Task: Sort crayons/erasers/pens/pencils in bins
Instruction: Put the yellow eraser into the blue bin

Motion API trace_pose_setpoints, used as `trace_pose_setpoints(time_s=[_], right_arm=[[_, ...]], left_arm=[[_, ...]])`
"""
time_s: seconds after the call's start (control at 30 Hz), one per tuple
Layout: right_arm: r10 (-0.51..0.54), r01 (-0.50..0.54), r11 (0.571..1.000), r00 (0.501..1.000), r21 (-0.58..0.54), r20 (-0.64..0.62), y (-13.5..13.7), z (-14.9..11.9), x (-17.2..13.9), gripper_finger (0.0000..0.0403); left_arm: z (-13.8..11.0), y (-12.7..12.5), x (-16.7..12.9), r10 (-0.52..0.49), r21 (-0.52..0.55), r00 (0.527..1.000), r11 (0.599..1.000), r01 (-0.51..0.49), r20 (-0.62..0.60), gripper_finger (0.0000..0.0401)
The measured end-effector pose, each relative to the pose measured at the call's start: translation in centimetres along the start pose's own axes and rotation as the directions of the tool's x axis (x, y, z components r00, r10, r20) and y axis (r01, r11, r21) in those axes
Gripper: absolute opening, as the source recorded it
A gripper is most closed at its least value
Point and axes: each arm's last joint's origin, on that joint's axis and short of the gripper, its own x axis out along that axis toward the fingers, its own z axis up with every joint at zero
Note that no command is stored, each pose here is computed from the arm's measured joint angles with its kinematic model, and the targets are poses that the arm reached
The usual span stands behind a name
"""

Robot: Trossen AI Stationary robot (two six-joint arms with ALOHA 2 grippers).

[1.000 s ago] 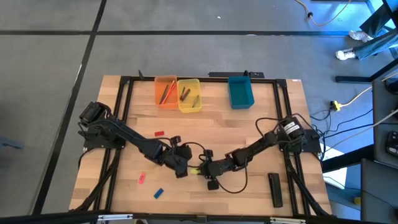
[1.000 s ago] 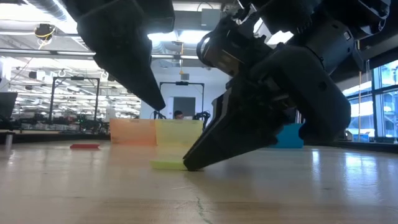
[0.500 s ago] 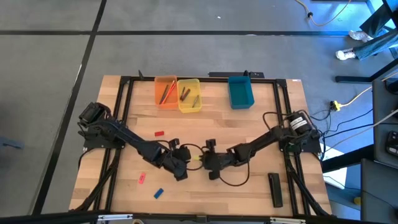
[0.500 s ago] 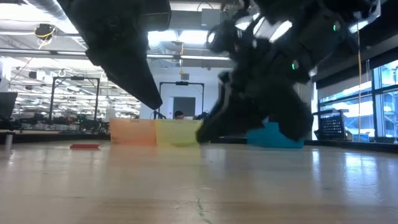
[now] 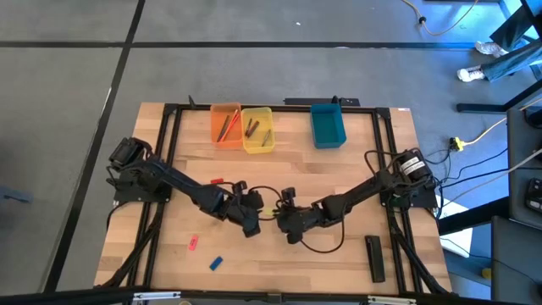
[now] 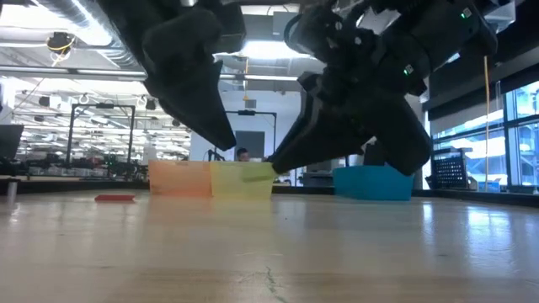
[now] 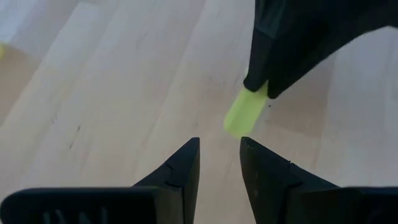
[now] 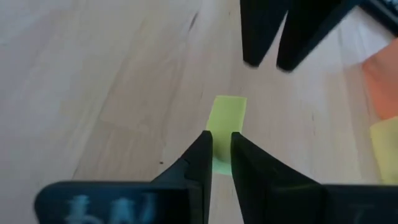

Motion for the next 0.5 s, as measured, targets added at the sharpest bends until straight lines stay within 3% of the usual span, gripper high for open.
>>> trace_pose_setpoints(time_s=[0.37,0.5], right_arm=[[-0.017,0.02,0.994,0.999,-0.103,0.033,0.5,0.9,-0.9,0.0057],[-0.042,0.045,0.991,0.999,-0.128,0.027,0.6,0.9,-1.0,0.0057]], left_arm=[[1.8,3.0,1.7,-0.166,0.087,0.977,0.98,0.178,-0.131,0.0106],[2.4,3.7,2.1,-0.302,0.099,0.936,0.941,0.322,-0.18,0.0106]])
